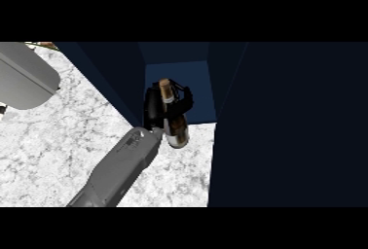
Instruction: Pick up the wine, place it into the cabinet and close the cabinet
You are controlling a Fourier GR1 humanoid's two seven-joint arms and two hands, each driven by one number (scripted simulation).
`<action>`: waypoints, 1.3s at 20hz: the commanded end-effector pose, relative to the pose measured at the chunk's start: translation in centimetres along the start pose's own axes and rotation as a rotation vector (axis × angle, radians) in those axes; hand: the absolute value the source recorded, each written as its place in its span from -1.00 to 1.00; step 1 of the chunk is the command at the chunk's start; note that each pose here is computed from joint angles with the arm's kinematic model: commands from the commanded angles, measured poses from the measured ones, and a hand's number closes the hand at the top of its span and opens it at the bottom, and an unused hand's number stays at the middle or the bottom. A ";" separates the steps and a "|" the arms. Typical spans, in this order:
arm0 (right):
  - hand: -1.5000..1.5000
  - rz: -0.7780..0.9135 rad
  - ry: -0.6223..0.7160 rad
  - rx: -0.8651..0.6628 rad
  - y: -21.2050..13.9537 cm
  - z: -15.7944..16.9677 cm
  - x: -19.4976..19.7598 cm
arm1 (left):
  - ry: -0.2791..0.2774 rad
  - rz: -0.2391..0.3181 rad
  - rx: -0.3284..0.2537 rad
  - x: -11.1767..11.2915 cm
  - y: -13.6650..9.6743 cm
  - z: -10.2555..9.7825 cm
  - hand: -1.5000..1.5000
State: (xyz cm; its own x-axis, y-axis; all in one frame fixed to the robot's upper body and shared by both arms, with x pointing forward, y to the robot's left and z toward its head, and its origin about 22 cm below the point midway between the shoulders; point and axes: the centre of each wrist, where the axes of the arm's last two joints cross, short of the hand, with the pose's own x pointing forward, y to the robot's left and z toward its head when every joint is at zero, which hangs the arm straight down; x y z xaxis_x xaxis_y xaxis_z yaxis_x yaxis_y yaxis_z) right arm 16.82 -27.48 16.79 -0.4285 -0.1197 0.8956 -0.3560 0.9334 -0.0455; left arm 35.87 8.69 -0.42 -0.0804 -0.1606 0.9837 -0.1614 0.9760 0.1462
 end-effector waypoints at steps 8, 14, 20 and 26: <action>-1.00 -0.015 -0.009 0.018 -0.3 -1.2 -0.1 | -0.020 0.025 0.008 -2.0 1.2 -3.2 1.00; -1.00 -0.043 0.005 0.034 -0.1 -1.0 -0.4 | -0.037 0.038 0.006 -1.5 1.2 -4.3 1.00; -1.00 -0.033 0.003 0.013 0.0 -0.1 -0.3 | -0.050 0.009 0.021 -1.1 1.3 -5.1 1.00; -1.00 -0.018 -0.002 0.004 -0.4 -0.8 -0.5 | -0.071 -0.022 0.029 2.0 0.8 -7.2 1.00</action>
State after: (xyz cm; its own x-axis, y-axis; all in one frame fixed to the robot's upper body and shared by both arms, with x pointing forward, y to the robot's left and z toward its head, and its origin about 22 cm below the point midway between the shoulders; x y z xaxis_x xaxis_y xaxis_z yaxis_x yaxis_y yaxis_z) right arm 17.61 -27.46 16.61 -0.4152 -0.1382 0.8992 -0.3751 0.9265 -0.0308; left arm 41.36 10.58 0.16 -0.1037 -0.1802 0.9782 -0.1717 0.9719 0.1608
